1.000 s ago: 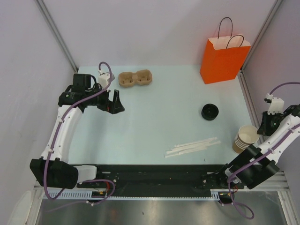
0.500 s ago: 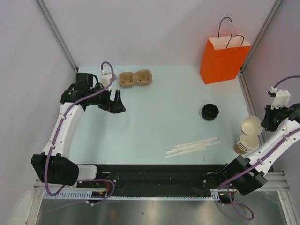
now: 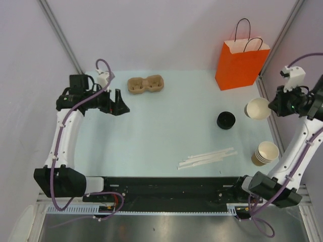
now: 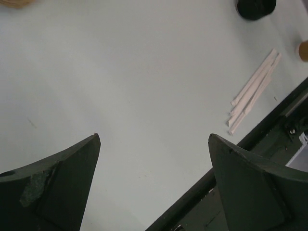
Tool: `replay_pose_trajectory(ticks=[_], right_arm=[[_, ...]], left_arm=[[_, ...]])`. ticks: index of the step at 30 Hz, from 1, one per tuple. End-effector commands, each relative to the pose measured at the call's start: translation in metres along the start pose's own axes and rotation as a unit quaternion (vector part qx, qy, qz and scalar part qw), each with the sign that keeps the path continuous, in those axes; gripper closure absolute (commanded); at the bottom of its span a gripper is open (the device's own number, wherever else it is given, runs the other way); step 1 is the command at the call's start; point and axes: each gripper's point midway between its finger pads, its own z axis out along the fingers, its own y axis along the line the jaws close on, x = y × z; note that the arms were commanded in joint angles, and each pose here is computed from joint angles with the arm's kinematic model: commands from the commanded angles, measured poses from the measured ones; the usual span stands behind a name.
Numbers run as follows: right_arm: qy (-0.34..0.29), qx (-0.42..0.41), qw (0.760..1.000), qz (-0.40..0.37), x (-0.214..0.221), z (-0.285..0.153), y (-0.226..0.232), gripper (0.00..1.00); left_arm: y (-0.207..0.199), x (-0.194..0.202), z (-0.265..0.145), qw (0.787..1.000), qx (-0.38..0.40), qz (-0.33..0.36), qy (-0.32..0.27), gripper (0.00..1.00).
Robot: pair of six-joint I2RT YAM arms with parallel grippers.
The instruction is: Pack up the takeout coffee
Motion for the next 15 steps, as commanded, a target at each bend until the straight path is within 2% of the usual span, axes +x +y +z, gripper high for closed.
replay_pose_trajectory(ticks=[1, 4, 5, 7, 9, 11, 12, 13, 15], right_arm=[[0.042, -0.080, 0.994, 0.061, -0.010, 0.024, 0.037, 1.00], [0.048, -0.114, 0.992, 0.019, -0.030, 0.056, 0.063, 1.00], [0.050, -0.142, 0.989, 0.006, -0.038, 0.066, 0.087, 1.00], [0.051, -0.162, 0.985, -0.010, -0.049, 0.091, 0.103, 1.00], [0.051, -0.204, 0.977, -0.042, -0.058, 0.109, 0.139, 1.00], [0.080, -0.232, 0.967, -0.063, -0.052, 0.135, 0.164, 1.00], [0.078, -0.241, 0.965, -0.068, -0.051, 0.146, 0.174, 1.00], [0.088, -0.252, 0.961, -0.069, -0.046, 0.161, 0.183, 1.00], [0.084, -0.279, 0.953, -0.079, -0.046, 0.179, 0.219, 1.00]], left_arm=[[0.011, -0.043, -0.035, 0.996, 0.005, -0.009, -0.085, 0.01], [0.029, -0.048, -0.050, 0.993, -0.036, -0.023, -0.113, 0.00], [0.036, -0.052, -0.056, 0.990, -0.051, -0.026, -0.128, 0.00], [0.037, -0.050, -0.066, 0.986, -0.069, -0.033, -0.148, 0.00], [0.036, -0.047, -0.076, 0.980, -0.098, -0.014, -0.173, 0.01], [0.041, -0.050, -0.085, 0.969, -0.137, 0.004, -0.205, 0.01], [0.046, -0.041, -0.083, 0.967, -0.151, -0.003, -0.204, 0.01], [0.041, -0.040, -0.091, 0.963, -0.166, 0.019, -0.212, 0.00], [0.037, -0.032, -0.091, 0.965, -0.162, 0.027, -0.205, 0.01]])
